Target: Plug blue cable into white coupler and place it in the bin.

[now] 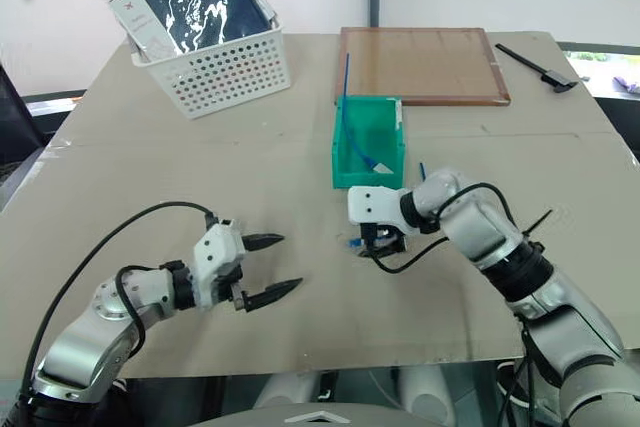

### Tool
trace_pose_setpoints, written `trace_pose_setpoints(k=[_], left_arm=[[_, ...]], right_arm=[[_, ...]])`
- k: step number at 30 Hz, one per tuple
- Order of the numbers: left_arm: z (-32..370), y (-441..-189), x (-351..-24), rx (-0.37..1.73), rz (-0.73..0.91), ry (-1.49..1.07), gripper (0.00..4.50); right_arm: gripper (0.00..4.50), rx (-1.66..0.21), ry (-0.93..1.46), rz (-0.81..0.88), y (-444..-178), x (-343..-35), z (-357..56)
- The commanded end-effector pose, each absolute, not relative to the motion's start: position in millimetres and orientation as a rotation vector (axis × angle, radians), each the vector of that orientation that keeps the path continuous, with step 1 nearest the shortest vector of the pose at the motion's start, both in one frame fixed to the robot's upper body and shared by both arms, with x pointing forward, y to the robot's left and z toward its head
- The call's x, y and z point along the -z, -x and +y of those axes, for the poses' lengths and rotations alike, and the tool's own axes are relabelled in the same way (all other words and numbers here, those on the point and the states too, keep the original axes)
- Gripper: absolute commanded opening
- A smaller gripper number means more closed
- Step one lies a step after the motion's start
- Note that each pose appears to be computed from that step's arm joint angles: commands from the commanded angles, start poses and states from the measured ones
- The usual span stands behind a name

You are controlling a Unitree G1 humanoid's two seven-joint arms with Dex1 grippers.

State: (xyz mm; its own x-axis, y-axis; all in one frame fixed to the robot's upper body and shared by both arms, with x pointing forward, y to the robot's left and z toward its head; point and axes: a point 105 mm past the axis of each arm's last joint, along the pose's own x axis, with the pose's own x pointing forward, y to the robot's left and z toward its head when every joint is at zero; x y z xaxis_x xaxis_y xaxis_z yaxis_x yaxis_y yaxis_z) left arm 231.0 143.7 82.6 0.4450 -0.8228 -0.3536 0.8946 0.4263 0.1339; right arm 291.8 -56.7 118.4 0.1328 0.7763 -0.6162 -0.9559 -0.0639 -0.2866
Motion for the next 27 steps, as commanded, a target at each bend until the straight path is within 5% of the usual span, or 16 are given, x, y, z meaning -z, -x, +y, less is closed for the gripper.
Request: trace_pose_setpoints(k=[1,11,18,27], left_arm=[[130,-236,-88,1.147,0.198,-0.349,4.5],[106,-262,-84,1.199,0.185,-0.378,4.5],[90,-283,-82,1.232,0.187,-0.425,4.5],[67,-293,-76,1.321,0.18,-0.48,4.25]], right_arm=[[4.49,-1.442,0.669,0.103,-270,-156,-72],[4.49,-0.986,0.488,-0.017,-232,-161,-142],[4.49,-0.924,0.443,0.041,-198,-149,-160],[4.5,-0.868,0.441,0.06,-193,-143,-160]])
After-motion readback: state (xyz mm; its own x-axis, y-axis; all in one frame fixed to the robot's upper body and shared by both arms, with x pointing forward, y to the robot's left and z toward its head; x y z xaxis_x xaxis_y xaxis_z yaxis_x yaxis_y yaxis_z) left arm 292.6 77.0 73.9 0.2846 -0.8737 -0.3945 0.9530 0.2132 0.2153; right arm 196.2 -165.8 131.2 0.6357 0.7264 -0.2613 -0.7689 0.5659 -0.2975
